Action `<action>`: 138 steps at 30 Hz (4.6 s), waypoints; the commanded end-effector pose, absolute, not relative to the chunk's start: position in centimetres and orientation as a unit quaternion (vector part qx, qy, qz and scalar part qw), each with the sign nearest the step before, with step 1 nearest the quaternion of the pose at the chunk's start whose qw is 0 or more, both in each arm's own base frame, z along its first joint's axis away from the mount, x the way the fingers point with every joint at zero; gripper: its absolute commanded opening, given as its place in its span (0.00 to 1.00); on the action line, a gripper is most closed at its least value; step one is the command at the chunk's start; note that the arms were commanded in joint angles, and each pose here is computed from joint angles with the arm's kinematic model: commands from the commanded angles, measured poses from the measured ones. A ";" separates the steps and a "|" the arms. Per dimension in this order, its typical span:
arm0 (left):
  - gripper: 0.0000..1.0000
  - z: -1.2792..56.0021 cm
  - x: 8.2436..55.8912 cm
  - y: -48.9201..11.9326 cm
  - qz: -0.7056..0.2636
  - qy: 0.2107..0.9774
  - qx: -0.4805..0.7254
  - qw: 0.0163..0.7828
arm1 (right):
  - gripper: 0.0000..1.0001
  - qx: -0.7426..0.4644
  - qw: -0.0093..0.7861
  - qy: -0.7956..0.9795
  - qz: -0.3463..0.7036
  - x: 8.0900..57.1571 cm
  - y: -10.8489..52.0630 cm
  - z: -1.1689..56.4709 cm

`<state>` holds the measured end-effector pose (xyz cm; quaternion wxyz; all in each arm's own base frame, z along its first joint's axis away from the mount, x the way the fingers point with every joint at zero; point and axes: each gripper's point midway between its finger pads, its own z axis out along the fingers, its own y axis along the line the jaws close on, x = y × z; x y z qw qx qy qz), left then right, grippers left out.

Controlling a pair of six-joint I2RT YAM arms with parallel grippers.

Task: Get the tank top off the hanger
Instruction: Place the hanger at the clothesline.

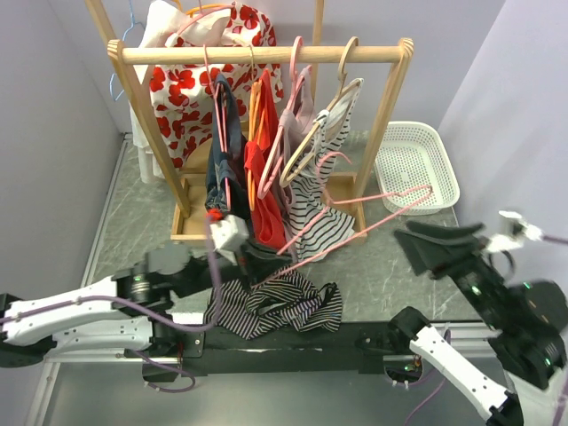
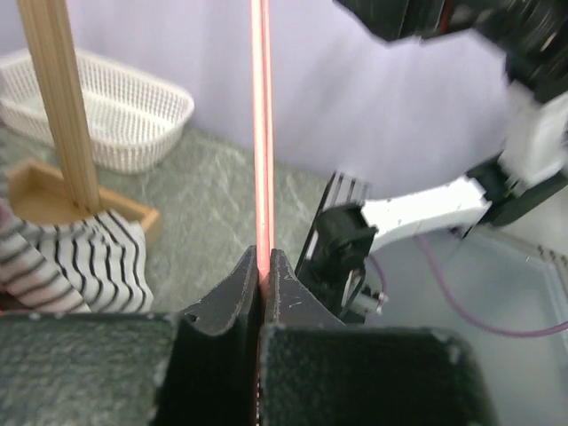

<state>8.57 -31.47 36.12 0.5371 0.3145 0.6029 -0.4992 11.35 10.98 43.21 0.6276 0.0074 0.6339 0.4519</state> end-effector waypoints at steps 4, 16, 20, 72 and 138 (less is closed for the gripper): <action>0.01 45.7 7.3 -24.9 -0.537 0.508 0.275 0.615 | 0.74 0.125 0.683 0.611 0.381 12.5 5.4 42.3; 0.01 47.1 10.7 -14.2 -0.461 0.556 0.142 0.677 | 0.75 0.098 0.635 0.665 0.381 15.8 9.6 39.4; 0.01 46.3 11.7 -11.7 -0.434 0.578 0.104 0.684 | 0.75 0.095 0.630 0.670 0.381 16.4 10.1 39.2; 0.01 42.4 17.5 -6.6 -0.177 0.744 -0.009 0.645 | 0.80 0.097 0.621 0.684 0.370 18.1 11.2 38.1; 0.65 49.9 15.2 -7.8 -0.270 0.645 0.035 0.714 | 0.96 0.083 0.610 0.725 0.308 20.8 11.9 35.4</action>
